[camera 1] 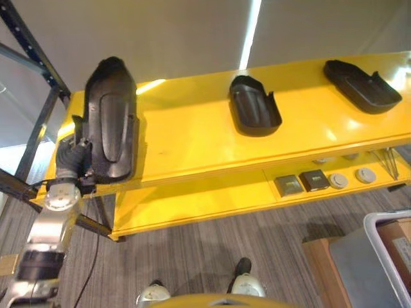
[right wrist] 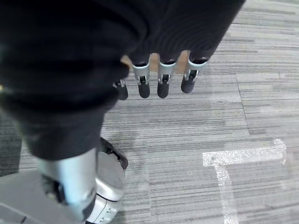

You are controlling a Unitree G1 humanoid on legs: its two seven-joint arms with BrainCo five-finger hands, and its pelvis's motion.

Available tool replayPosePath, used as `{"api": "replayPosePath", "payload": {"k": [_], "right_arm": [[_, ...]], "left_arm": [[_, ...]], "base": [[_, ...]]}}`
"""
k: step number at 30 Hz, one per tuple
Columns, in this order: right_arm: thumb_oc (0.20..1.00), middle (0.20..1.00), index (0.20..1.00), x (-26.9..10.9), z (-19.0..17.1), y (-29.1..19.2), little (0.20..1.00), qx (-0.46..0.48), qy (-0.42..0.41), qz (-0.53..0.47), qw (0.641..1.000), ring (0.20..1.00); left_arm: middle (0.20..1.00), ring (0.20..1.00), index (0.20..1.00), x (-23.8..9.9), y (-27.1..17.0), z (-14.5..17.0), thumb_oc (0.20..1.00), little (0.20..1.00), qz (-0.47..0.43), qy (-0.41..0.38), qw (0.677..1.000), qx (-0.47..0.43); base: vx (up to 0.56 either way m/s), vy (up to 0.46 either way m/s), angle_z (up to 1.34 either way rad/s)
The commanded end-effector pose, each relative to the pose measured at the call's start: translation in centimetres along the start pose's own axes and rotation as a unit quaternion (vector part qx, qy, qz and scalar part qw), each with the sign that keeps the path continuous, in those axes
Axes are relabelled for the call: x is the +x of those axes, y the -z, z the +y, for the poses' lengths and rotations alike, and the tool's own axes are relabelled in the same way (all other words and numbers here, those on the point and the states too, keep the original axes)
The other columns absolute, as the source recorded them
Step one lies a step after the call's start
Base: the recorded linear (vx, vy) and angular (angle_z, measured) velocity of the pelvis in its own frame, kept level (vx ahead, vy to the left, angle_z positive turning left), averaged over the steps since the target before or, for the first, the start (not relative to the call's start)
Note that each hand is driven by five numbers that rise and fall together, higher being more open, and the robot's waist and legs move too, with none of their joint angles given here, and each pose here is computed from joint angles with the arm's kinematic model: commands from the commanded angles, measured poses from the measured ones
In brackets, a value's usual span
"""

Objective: Move parts from the plastic box to the shelf.

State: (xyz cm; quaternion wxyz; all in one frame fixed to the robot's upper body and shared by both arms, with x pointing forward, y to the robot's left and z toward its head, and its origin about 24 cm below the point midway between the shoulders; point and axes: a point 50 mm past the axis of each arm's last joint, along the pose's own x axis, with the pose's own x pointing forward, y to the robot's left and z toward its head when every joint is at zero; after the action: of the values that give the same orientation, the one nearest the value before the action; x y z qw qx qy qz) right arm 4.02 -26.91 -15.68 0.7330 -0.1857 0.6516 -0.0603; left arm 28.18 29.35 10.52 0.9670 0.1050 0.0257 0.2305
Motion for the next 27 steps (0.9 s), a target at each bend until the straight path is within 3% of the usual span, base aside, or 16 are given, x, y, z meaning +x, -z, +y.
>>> {"api": "replayPosePath", "payload": {"k": [1, 9, 12, 15, 20, 27], "right_arm": [[1.000, 1.000, 1.000, -0.1, 0.1, 0.7, 1.000, -0.036, -0.011, 0.013, 0.999, 1.000], [1.000, 1.000, 1.000, -0.2, -0.4, 1.1, 1.000, -0.063, -0.012, 0.026, 0.998, 1.000], [1.000, 1.000, 1.000, -0.2, -0.7, 1.4, 1.000, -0.096, 0.001, 0.035, 0.995, 1.000], [1.000, 1.000, 1.000, -0.2, -0.7, 1.7, 1.000, -0.099, 0.003, 0.034, 0.995, 1.000], [1.000, 1.000, 1.000, -0.2, -1.2, 1.2, 1.000, -0.101, 0.004, 0.027, 0.995, 1.000], [1.000, 1.000, 1.000, -0.2, -1.7, 1.1, 1.000, -0.109, 0.003, 0.025, 0.994, 1.000]], "left_arm": [[0.200, 0.200, 0.200, 1.9, -3.1, -0.4, 0.200, 0.200, -0.029, -0.046, 0.997, -0.052], [0.200, 0.200, 0.200, 4.7, -0.5, 0.0, 0.200, 0.200, 0.069, -0.101, 0.992, -0.020], [0.200, 0.200, 0.200, 5.3, 0.7, 1.1, 0.200, 0.200, 0.107, -0.119, 0.986, 0.042], [0.200, 0.200, 0.200, 5.5, 1.2, 1.8, 0.200, 0.200, 0.117, -0.133, 0.982, 0.069], [0.200, 0.200, 0.200, 6.5, 0.0, 5.1, 0.200, 0.200, 0.120, -0.177, 0.958, 0.193], [0.200, 0.200, 0.200, 7.0, -1.5, 7.2, 0.200, 0.200, 0.121, -0.204, 0.948, 0.214]], "base": [[0.02, -0.051, -0.14], [0.03, -0.044, -0.17], [0.00, -0.040, -0.10], [-0.01, -0.019, -0.12], [0.02, -0.012, -0.08], [0.00, 0.000, 0.00]]}}
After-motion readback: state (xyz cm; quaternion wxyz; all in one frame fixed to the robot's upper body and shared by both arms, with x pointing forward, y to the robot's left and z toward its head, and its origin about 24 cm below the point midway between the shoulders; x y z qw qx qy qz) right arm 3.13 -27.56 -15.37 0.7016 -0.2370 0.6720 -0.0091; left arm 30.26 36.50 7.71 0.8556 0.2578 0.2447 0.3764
